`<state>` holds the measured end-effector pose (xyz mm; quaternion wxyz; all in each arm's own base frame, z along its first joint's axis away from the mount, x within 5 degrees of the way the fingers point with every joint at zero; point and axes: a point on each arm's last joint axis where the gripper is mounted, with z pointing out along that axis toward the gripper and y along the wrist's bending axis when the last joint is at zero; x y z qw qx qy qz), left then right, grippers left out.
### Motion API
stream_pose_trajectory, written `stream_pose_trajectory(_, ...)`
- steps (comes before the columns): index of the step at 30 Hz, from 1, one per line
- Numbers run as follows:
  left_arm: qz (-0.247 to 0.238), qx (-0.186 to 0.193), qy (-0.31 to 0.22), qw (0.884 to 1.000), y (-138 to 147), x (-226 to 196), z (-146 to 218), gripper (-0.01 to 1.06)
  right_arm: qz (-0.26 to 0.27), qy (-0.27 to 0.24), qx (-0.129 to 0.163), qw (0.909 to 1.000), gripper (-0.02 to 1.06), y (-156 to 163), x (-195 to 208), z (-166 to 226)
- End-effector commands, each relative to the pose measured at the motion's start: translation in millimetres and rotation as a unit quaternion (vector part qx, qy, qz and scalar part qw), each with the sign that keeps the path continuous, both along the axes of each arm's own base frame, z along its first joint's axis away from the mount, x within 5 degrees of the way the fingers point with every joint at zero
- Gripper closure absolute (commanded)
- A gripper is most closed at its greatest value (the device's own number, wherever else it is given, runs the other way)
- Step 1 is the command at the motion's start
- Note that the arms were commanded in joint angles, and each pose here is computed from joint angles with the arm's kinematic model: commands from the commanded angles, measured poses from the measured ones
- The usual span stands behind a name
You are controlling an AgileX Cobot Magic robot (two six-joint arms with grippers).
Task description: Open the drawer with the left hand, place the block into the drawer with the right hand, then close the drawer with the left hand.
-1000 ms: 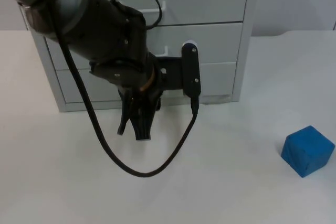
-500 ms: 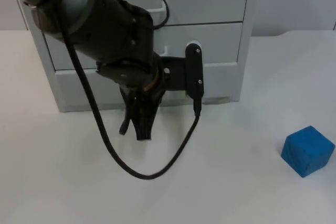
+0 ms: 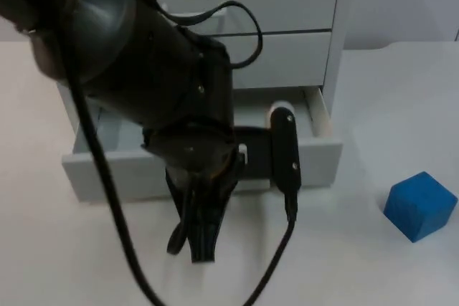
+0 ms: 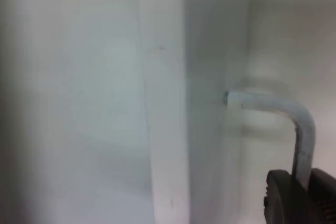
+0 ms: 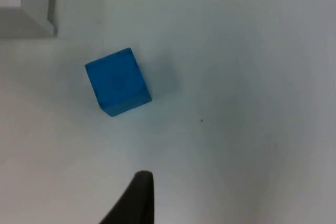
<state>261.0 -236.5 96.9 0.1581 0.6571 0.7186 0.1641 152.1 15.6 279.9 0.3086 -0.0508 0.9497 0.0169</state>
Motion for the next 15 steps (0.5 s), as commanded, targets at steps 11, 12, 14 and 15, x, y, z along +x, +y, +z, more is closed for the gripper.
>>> stream_pose_trajectory(11,0.000,-0.022,0.064,0.998,-7,-58,-9,1.05,0.003,-0.009,-0.001,1.0000,-0.01,1,1,4)
stream_pose_trajectory(12,-0.001,-0.023,0.065,0.998,-8,-59,-9,1.05,0.003,-0.009,-0.001,1.0000,-0.01,1,1,4)
stream_pose_trajectory(14,-0.003,-0.024,0.066,0.998,-9,-61,-9,1.05,0.003,-0.009,-0.001,1.0000,-0.01,1,1,4)
stream_pose_trajectory(15,-0.005,-0.024,0.066,0.998,-10,-62,-9,1.05,0.003,-0.009,-0.001,1.0000,-0.01,1,1,4)
